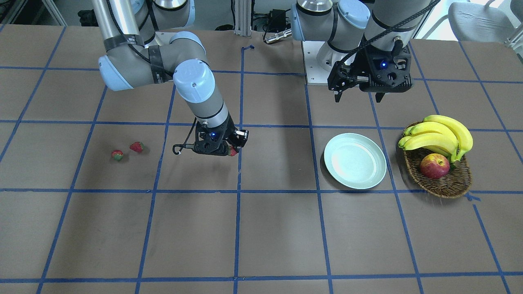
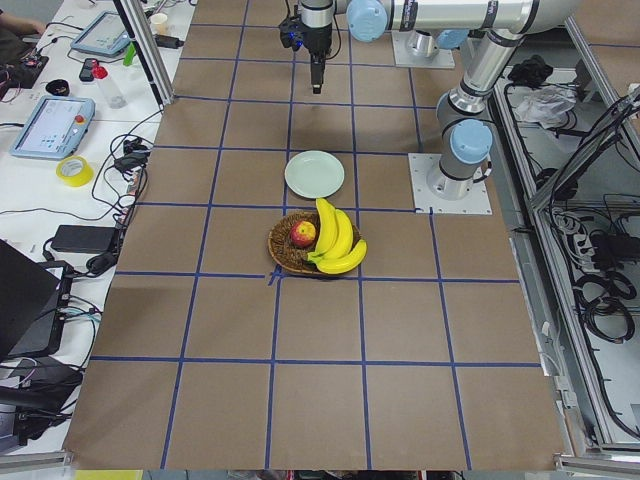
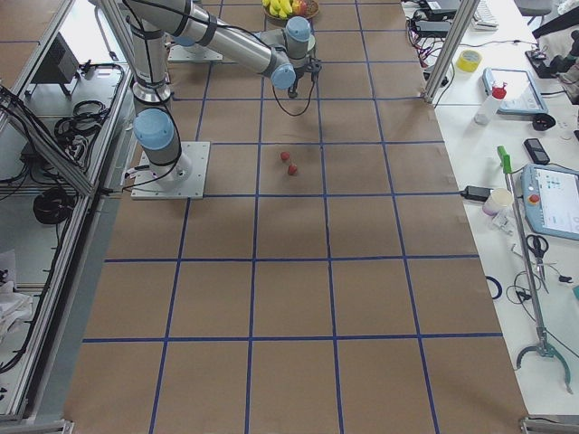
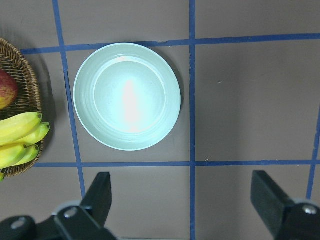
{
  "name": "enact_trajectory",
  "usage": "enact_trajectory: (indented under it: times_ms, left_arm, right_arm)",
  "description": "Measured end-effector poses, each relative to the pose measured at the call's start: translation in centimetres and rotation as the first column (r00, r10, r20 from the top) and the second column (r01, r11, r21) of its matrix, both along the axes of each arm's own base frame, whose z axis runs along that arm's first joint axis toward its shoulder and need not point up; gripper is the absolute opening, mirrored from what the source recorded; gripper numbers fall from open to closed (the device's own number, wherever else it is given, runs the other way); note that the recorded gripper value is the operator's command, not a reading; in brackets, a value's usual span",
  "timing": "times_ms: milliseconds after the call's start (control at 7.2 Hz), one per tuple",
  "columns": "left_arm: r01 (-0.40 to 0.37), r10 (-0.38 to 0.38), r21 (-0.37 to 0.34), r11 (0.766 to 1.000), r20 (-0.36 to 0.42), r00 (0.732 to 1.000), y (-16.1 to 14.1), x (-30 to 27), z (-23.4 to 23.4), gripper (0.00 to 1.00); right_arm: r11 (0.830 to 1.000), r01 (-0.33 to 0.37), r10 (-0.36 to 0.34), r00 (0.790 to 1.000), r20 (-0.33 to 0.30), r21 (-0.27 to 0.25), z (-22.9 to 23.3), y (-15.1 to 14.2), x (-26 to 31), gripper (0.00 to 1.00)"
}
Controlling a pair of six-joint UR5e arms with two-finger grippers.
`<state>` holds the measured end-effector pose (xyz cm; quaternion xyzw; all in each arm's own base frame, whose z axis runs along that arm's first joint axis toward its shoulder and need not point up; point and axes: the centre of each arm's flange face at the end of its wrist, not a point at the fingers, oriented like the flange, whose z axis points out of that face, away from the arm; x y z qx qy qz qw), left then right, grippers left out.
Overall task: Collect all strawberries into plate
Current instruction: 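Carry the strawberry toward the plate and release it on the table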
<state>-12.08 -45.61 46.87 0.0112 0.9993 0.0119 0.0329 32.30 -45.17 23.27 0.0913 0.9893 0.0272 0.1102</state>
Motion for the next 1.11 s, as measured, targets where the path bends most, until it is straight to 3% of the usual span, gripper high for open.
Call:
enact_trajectory:
  times_ms: [139, 417, 833, 1111]
  left_arm:
    - [0.000, 0.000, 0.001, 1.000, 0.000, 1.000, 0.0, 0.0, 0.0, 1.00]
    - [0.000, 0.000, 0.002, 1.000, 0.001, 1.000, 0.0, 0.0, 0.0, 1.00]
    - [0.000, 0.000, 0.002, 1.000, -0.001, 1.000, 0.0, 0.0, -0.1, 1.00]
    - [0.000, 0.000, 0.009, 1.000, -0.003, 1.000, 0.2, -0.1, -0.5, 1.00]
  right_arm:
    - [1.000, 0.004, -0.004, 1.000, 0.021, 0.001, -0.2, -0.3, 2.8, 0.00]
    - [1.000, -0.001, 0.001, 1.000, 0.019, 0.011, -2.5, -1.1, 6.5, 0.98]
    - [1.000, 0.000, 0.001, 1.000, -0.009, 0.011, -3.7, -1.6, 6.9, 1.00]
    - [0.999, 0.017, -0.019, 0.998, -0.055, -0.035, -1.8, -3.9, 3.0, 0.98]
